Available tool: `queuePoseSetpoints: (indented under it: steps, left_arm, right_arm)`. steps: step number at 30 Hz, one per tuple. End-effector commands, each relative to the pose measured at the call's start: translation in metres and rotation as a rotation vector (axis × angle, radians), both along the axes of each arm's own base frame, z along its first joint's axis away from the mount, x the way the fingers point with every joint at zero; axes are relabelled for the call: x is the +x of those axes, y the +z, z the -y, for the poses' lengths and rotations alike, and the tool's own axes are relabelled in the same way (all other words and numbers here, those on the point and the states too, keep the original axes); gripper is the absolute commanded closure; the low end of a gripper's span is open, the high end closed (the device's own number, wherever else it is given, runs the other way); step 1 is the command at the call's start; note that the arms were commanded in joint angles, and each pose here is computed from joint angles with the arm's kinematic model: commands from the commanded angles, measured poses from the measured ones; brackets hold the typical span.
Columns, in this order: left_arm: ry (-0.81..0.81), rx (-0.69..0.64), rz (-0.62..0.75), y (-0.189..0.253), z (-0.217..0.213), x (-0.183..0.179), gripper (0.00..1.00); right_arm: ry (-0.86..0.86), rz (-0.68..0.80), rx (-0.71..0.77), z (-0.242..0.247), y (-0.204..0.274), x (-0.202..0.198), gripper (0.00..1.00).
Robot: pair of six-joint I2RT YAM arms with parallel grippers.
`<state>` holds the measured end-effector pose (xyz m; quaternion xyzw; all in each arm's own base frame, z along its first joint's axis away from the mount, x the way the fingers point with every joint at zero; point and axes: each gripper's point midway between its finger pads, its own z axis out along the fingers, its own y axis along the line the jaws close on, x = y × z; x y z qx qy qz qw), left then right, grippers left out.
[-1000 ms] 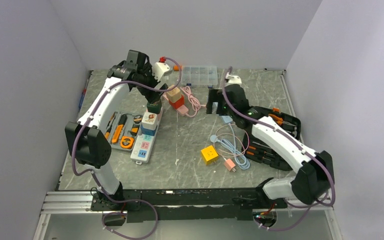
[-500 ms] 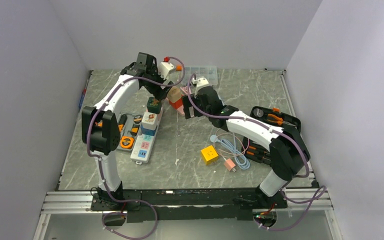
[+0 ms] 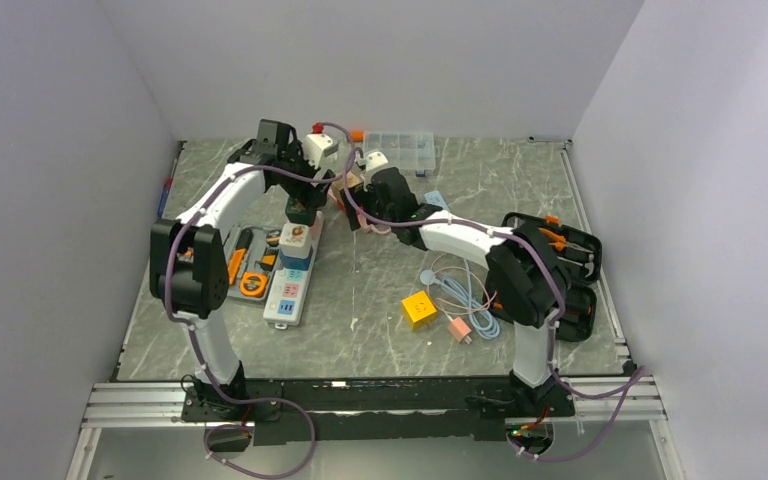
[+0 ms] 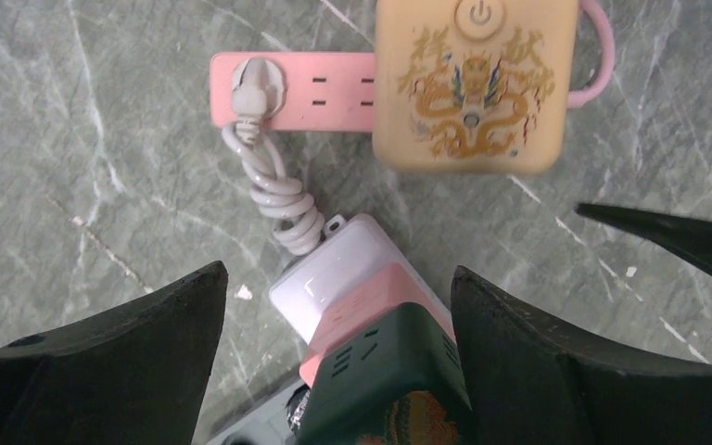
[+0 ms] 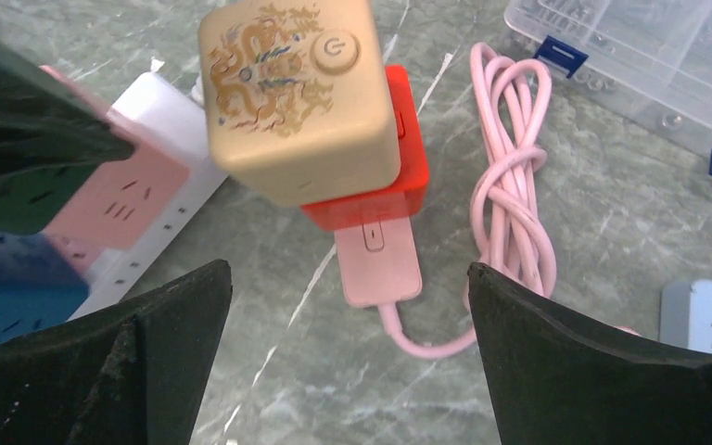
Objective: Pull the plug off the socket
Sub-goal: Move the socket to the center of the board.
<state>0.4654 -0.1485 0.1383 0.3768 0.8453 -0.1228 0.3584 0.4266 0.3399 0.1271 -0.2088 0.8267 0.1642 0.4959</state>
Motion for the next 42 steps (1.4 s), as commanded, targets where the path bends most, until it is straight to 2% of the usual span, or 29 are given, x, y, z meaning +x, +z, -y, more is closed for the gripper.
queuePoseSetpoints:
  steps: [1,10,15,16,19,26,28,35,42]
  left_arm:
    - [0.039,0.119,-0.032,-0.015,-0.048,-0.021,0.09]
    - [0.052,0.173,-0.028,-0.027,-0.066,-0.034,0.08]
    - [0.057,0.164,-0.045,-0.034,-0.065,-0.037,0.06]
    - [0.058,0.159,-0.048,-0.035,-0.064,-0.037,0.02]
    - [0.059,0.144,-0.055,-0.036,-0.060,-0.038,0.01]
    - [0.049,0.121,-0.051,-0.028,-0.047,-0.035,0.01]
    - [0.045,0.106,-0.061,-0.026,-0.042,-0.036,0.01]
    - [0.029,0.040,-0.076,-0.011,-0.023,-0.044,0.01]
    - [0.013,0.030,-0.044,0.006,-0.014,-0.051,0.01]
  right_arm:
    - [0.012,0.109,0.026,-0.018,0.021,0.029,0.00]
    - [0.009,0.128,-0.011,-0.034,-0.002,0.058,0.00]
    - [0.034,0.101,0.021,-0.045,-0.012,0.057,0.00]
    - [0.040,0.094,0.027,-0.047,-0.013,0.056,0.00]
    - [0.053,0.076,0.025,-0.050,-0.021,0.047,0.05]
    - [0.036,0.022,0.021,-0.030,-0.041,0.018,0.37]
    - [0.024,0.017,0.023,-0.022,-0.043,0.010,0.43]
    - [0.042,-0.018,0.022,-0.008,-0.043,-0.023,0.49]
    - [0.093,-0.088,-0.029,-0.004,-0.049,-0.092,0.46]
